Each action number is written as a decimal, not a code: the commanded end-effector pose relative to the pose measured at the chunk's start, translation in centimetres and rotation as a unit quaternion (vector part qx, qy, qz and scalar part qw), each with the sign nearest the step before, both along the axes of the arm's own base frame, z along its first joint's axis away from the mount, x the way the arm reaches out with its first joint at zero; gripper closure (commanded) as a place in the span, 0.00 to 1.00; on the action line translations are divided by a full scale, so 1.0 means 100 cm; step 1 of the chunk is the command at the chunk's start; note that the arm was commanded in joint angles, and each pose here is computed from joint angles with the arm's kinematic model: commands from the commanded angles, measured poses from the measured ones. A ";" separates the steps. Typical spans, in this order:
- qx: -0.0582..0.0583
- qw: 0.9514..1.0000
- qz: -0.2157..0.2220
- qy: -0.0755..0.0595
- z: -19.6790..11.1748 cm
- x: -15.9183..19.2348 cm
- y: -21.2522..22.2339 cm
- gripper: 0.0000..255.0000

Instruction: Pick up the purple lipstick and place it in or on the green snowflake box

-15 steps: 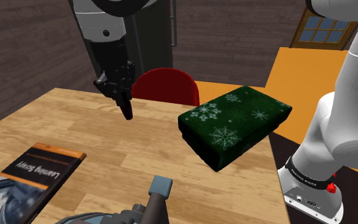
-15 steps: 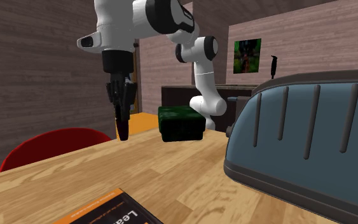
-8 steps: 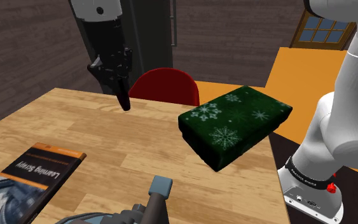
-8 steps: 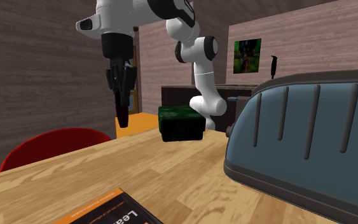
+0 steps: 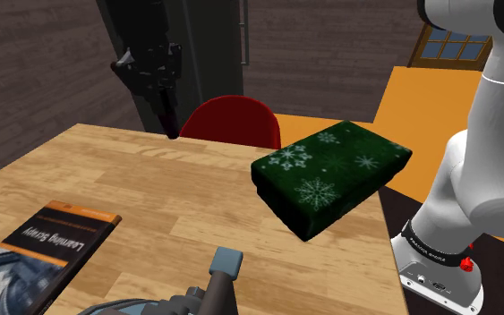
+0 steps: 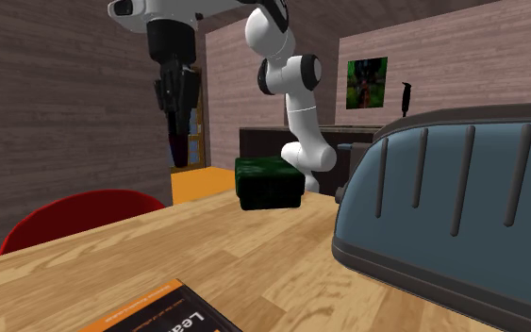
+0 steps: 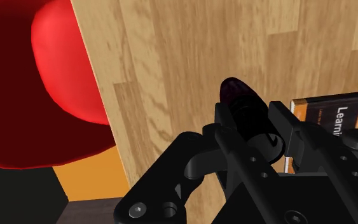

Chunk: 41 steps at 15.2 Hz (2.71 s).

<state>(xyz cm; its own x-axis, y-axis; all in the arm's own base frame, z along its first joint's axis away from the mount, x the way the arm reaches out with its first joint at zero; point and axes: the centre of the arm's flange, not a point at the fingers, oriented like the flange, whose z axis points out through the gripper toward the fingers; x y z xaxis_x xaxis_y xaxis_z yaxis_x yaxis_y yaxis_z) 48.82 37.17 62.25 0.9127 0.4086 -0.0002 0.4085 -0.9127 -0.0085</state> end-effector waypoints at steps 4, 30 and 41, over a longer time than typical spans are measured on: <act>0.000 1.000 0.000 0.000 0.027 0.000 0.000 1.00; 0.000 1.000 0.000 0.000 0.054 -0.242 -0.220 1.00; 0.000 1.000 0.000 0.000 -0.004 -0.242 -0.220 1.00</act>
<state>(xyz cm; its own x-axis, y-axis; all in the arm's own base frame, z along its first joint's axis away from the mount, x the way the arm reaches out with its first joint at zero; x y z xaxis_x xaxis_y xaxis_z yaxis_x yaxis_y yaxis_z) 24.73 15.08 62.35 0.9127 0.4087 -0.0011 0.4087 -0.9126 -0.0083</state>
